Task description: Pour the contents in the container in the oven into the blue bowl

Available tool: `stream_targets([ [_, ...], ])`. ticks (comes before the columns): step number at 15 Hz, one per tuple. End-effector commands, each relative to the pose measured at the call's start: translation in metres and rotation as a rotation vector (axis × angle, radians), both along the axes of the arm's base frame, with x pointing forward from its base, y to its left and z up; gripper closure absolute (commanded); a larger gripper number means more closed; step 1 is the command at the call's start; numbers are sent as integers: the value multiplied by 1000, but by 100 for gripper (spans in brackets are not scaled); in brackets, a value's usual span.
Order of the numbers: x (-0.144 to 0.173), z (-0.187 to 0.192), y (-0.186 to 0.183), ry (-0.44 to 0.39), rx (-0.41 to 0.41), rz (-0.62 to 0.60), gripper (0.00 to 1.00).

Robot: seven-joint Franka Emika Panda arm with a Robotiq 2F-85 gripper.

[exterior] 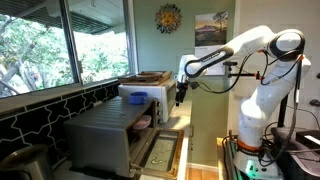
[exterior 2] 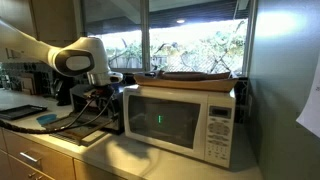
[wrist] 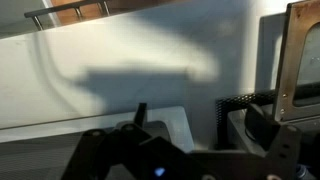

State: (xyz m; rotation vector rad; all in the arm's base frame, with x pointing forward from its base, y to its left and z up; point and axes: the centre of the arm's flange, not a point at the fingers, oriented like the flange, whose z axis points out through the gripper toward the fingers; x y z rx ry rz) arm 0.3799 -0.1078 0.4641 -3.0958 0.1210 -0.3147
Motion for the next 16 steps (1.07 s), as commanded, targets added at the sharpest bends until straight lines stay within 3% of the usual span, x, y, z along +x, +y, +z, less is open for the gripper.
stream_targets([
  [1,0,0,0,0,0,0,0],
  [6,0,0,0,0,0,0,0],
  [9,2,0,30,23,75,-38,0],
  [13,3,-8,75,95,266,-119,0],
  [16,8,-12,108,41,416,-171,0],
])
